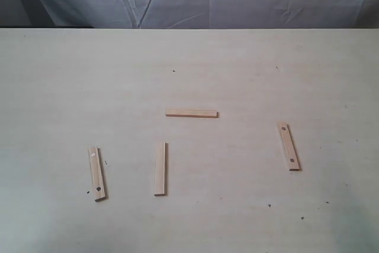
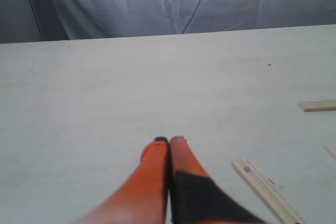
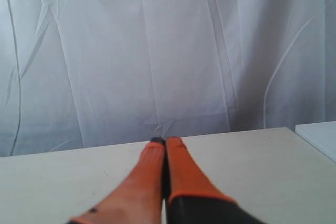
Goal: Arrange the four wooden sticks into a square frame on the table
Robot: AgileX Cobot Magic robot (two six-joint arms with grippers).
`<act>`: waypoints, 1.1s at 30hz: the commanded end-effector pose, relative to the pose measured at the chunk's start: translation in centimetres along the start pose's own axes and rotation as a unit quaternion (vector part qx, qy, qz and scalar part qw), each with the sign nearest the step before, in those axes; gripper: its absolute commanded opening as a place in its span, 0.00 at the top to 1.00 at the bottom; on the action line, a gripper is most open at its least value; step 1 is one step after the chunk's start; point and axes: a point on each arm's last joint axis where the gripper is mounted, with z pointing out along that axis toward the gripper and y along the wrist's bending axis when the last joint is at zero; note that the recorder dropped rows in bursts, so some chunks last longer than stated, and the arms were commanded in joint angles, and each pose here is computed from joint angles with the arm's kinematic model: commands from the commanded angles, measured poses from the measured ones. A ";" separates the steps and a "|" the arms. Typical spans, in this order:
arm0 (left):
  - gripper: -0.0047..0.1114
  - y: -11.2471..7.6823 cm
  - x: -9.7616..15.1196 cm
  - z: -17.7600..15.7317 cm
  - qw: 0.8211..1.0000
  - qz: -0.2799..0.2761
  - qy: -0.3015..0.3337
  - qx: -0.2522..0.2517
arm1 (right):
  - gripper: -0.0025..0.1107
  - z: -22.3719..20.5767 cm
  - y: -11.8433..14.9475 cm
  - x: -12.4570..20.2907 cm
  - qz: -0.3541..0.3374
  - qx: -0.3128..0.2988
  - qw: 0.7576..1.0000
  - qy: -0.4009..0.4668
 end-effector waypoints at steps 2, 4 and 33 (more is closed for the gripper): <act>0.96 0.0 0.0 0.0 1.000 0.001 -0.007 0.004 | 0.99 -0.1 0.0 -0.3 -0.003 0.000 1.000 -0.021; 0.96 0.0 0.0 0.0 1.000 0.001 -0.007 0.004 | 0.99 -0.1 0.0 -0.4 -0.003 0.000 1.000 -0.023; 0.96 0.3 -0.9 -0.1 0.994 0.092 -0.058 -0.018 | 0.99 -0.1 0.0 -0.3 -0.003 0.000 1.000 -0.020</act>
